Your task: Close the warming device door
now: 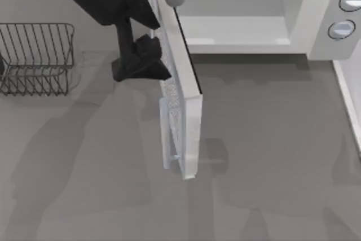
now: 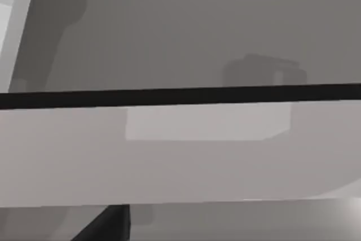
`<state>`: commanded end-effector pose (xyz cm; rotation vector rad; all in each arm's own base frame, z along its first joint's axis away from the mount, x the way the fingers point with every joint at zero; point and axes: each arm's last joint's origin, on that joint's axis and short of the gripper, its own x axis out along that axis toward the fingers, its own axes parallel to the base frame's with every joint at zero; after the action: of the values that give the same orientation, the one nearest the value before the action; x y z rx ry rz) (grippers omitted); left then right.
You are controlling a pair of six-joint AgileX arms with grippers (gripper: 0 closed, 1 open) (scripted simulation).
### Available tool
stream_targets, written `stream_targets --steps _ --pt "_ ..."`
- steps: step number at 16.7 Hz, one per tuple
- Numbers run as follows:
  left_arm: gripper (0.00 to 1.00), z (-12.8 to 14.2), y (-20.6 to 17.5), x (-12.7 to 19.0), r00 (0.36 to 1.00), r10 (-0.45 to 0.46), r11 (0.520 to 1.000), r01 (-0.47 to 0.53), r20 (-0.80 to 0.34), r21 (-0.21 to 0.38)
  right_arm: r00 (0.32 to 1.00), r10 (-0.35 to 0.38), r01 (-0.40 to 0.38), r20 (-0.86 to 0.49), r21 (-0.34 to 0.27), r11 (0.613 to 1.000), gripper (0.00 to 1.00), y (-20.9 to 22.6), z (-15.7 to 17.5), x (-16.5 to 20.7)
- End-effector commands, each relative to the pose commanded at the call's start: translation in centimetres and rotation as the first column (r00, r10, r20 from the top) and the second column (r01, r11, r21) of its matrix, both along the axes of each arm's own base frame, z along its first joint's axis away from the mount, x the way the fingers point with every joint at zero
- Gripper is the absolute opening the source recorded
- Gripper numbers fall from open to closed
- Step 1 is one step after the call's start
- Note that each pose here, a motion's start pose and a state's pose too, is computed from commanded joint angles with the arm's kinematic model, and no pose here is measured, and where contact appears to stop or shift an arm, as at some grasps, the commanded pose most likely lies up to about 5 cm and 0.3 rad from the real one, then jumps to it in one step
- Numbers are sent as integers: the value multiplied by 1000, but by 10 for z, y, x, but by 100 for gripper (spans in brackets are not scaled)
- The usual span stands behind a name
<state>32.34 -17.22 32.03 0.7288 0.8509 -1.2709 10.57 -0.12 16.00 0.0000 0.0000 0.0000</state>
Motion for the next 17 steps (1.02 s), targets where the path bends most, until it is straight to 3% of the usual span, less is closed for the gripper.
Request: stream_targets --steps 6,17 --pt "100 -13 -7 -1 1000 0 1000 0 -4 2 1000 0 0 0 0 1000 100 0 0 0" --pt "17 -13 -7 -1 1000 0 1000 0 -4 2 1000 0 0 0 0 1000 100 0 0 0"
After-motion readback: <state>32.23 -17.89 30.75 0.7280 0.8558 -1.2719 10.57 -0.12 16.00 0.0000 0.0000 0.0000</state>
